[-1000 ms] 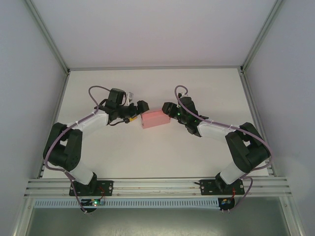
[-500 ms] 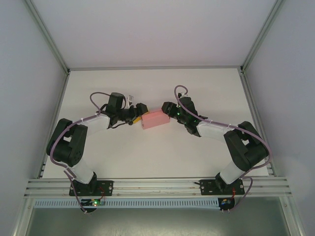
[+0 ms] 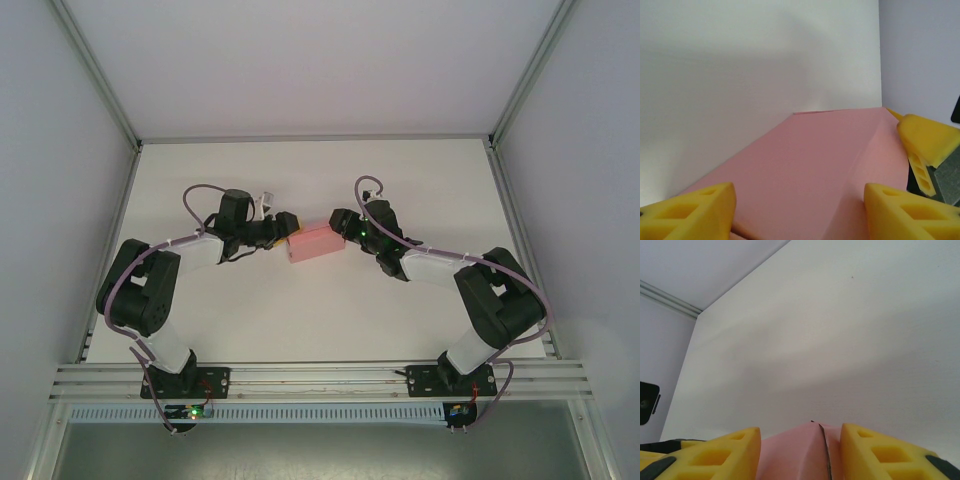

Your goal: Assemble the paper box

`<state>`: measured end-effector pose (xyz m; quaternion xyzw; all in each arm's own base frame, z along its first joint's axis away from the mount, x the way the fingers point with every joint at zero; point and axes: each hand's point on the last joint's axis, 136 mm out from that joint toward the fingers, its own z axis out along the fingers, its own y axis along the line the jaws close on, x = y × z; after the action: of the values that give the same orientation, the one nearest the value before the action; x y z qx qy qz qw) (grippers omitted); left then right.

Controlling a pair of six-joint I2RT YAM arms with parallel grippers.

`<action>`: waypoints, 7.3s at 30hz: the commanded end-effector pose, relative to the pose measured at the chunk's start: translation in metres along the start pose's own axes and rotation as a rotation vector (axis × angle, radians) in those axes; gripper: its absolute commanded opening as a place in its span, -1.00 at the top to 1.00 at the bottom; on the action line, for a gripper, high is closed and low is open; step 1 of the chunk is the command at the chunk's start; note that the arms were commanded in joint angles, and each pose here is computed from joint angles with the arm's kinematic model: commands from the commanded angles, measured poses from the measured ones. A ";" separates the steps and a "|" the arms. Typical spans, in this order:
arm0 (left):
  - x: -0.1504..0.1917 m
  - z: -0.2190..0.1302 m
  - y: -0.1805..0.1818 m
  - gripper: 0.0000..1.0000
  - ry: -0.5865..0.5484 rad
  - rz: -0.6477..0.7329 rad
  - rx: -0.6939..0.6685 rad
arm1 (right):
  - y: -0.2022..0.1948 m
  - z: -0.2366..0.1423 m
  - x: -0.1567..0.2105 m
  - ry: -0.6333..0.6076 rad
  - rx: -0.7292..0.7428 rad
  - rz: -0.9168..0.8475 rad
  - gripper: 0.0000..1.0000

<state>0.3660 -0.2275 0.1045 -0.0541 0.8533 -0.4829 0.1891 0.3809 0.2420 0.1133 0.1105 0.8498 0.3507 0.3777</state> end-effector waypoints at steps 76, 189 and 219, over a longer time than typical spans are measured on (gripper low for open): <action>0.004 0.025 0.027 -0.45 -0.029 0.363 -0.295 | -0.013 0.003 0.042 0.258 -0.090 -0.117 0.79; -0.029 -0.130 0.012 -1.00 -0.325 0.316 -0.746 | -0.015 0.043 0.068 0.431 0.132 -1.828 -0.13; -0.082 -0.178 0.053 -0.99 -0.589 0.296 -0.870 | 0.049 -0.060 -0.043 -0.053 -0.031 -1.142 -0.96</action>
<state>0.3645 -0.0593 0.1480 -0.1163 0.9111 -0.0433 0.3930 0.3465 0.2481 0.1763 -0.4764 0.7229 0.0412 0.4988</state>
